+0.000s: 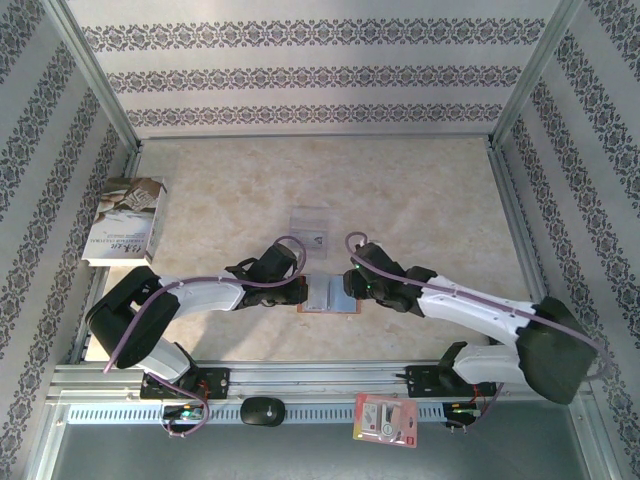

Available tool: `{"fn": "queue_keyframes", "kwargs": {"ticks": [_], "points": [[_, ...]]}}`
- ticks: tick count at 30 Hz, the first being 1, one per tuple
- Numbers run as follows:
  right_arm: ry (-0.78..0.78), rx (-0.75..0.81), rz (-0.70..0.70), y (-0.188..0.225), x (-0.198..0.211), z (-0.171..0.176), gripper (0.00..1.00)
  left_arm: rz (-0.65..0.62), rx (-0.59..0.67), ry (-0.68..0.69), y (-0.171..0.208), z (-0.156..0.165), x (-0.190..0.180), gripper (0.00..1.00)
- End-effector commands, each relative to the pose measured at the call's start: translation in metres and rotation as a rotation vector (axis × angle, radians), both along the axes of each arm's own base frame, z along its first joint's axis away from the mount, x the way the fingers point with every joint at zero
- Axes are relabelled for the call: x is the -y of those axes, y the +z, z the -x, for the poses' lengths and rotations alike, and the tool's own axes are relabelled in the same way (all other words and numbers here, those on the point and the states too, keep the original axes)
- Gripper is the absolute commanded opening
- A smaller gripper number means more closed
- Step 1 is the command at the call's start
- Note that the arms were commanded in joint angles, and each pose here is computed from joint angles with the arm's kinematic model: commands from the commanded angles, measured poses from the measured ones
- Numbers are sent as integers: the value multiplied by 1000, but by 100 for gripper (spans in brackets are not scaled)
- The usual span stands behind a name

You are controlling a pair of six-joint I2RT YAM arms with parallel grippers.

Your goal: Take the credit cards out of the card holder

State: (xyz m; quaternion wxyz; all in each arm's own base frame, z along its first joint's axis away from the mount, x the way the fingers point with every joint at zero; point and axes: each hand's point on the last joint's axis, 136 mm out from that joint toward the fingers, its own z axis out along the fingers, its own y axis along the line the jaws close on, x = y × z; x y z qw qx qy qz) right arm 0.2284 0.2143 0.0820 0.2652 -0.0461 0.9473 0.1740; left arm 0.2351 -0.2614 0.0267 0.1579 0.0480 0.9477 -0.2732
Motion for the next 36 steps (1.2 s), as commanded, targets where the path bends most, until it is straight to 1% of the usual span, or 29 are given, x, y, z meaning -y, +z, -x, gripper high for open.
{"fn": "queue_keyframes", "kwargs": {"ticks": [1, 3, 5, 7, 10, 13, 17, 21, 24, 26, 29, 31, 32, 33, 36], "points": [[152, 76, -121, 34, -33, 2, 35, -99, -77, -31, -25, 23, -15, 4], [226, 37, -185, 41, -56, 5, 34, -93, -72, -29, -23, 22, -14, 5], [259, -1, -198, 39, -70, 5, 33, -87, -63, -30, -19, 21, -13, 7], [235, -11, -179, 32, -70, 0, 32, -65, -47, -33, -9, 18, -10, 14], [183, -3, -175, 29, -60, -5, 33, -41, -12, -40, 11, 14, -4, 19], [120, -1, -172, 25, -43, -8, 32, -33, 15, -58, 24, 10, 2, 21], [52, 0, -173, 20, -22, -8, 30, -3, 10, -100, 30, 9, 19, 22], [-3, 6, -158, 16, -3, -4, 28, 35, 0, -153, 32, 7, 48, 21], [-38, 26, -154, 18, 9, -1, 27, 62, -23, -211, 30, 10, 72, 21], [-49, 37, -149, 19, 15, 1, 27, 40, -59, -251, 20, 16, 84, 21], [-49, 37, -137, 18, 20, 3, 27, 9, -139, -270, -5, 24, 88, 20], [-49, 35, -145, 18, 20, 5, 27, 3, -156, -260, -12, 26, 86, 19], [-47, 35, -152, 18, 19, 5, 27, 8, -143, -252, -10, 24, 85, 20], [-39, 35, -160, 19, 17, 5, 28, 16, -114, -241, -3, 21, 84, 24], [15, 23, -190, 21, 4, 6, 28, 35, 16, -200, 32, 9, 76, 32]]}}
